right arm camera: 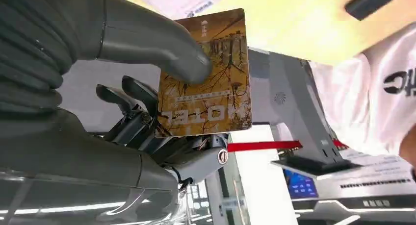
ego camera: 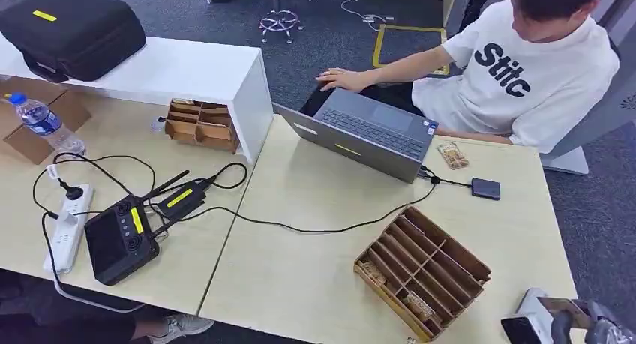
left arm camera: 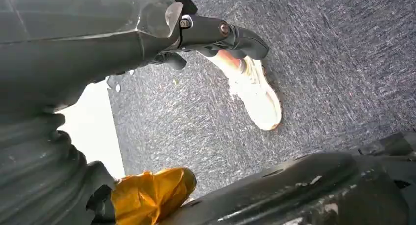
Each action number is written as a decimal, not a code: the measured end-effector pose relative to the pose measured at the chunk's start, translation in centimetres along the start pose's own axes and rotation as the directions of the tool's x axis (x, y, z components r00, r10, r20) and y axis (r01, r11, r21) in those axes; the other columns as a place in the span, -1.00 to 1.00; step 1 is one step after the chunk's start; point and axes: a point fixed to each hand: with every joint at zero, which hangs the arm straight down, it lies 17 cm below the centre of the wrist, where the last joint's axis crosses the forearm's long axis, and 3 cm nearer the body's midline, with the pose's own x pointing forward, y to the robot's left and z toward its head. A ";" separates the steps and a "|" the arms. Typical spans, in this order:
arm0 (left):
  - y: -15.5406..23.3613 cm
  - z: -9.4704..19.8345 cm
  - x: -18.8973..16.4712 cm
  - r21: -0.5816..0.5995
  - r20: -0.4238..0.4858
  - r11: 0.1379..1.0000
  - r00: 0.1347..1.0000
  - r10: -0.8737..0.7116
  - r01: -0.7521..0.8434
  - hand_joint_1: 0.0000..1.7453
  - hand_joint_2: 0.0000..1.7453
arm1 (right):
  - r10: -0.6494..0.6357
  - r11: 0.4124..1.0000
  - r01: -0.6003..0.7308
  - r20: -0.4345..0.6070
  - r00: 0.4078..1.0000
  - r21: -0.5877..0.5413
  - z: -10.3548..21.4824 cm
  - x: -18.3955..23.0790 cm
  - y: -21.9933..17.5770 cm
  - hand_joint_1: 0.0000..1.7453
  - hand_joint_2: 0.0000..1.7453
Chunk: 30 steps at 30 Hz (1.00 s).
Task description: Pass the card to the sensor for recognition and then transmit it.
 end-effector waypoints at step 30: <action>0.3 0.0 -0.5 -0.007 0.006 0.995 0.995 -0.102 0.102 -1.00 1.00 | -0.007 0.980 0.044 -0.182 0.983 0.196 0.6 -5.6 8.8 1.00 1.00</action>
